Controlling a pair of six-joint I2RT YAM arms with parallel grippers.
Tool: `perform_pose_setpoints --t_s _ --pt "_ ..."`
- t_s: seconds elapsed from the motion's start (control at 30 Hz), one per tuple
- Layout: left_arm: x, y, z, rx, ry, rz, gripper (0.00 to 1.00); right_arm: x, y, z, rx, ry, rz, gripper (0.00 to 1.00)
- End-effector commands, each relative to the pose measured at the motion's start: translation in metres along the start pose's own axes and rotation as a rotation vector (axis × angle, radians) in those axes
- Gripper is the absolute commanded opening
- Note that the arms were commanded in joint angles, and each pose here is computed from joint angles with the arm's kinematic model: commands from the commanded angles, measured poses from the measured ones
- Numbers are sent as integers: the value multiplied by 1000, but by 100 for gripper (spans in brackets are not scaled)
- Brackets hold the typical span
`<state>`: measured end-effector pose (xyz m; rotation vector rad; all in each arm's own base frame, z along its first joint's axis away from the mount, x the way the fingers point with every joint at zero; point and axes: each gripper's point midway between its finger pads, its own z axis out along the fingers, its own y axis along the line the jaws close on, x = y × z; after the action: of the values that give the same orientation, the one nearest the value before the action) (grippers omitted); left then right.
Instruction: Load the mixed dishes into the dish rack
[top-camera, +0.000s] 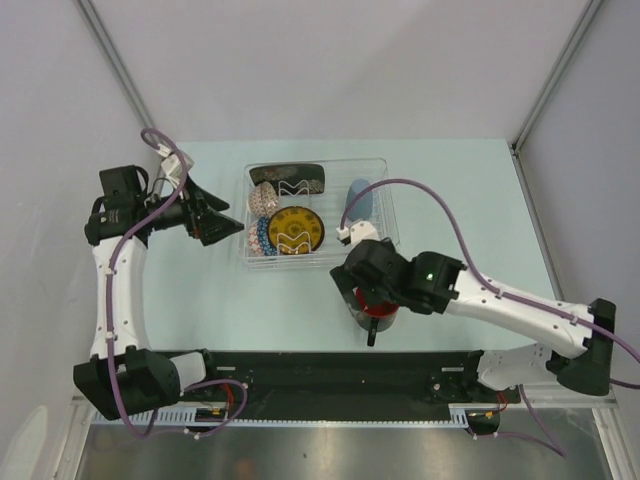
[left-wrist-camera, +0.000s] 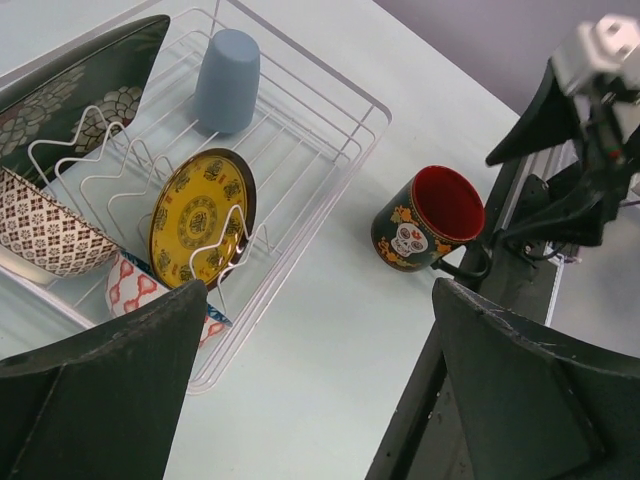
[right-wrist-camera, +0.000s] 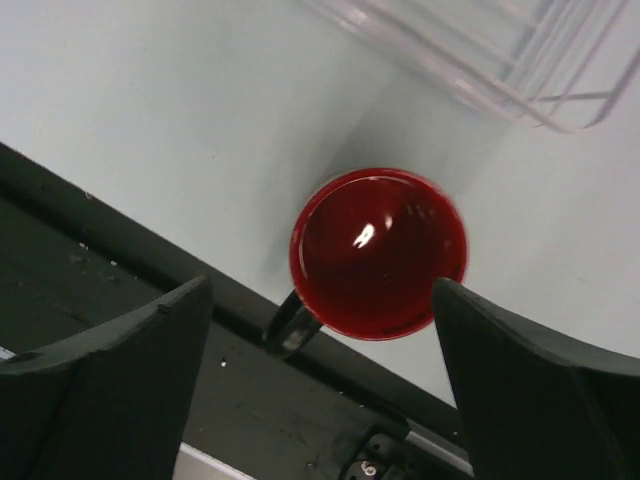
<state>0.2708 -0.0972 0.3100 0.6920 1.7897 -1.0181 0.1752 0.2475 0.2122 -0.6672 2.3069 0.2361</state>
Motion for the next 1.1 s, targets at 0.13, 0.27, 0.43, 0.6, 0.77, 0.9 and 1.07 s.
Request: perform_pose_setpoints --t_s 0.13,0.27,0.43,0.6,0.77,0.9,1.07 --pt "3 -18 -4 -11 0 55 100 44 40 40 0 124 -34 81" --pt "5 -21 -5 -10 1 52 100 58 37 56 15 150 -54 74" --pt "6 -20 -5 -10 2 48 100 67 32 72 8 179 -31 68" --pt "8 -18 -3 -8 3 38 100 77 26 85 0 204 -16 60" --pt "14 -17 -4 -23 13 24 100 91 26 100 -13 257 -26 44" --pt "27 -18 -5 -37 47 10 99 93 19 111 -9 277 -39 45" --pt "40 -21 -8 -57 79 23 99 95 16 119 -34 307 -26 38"
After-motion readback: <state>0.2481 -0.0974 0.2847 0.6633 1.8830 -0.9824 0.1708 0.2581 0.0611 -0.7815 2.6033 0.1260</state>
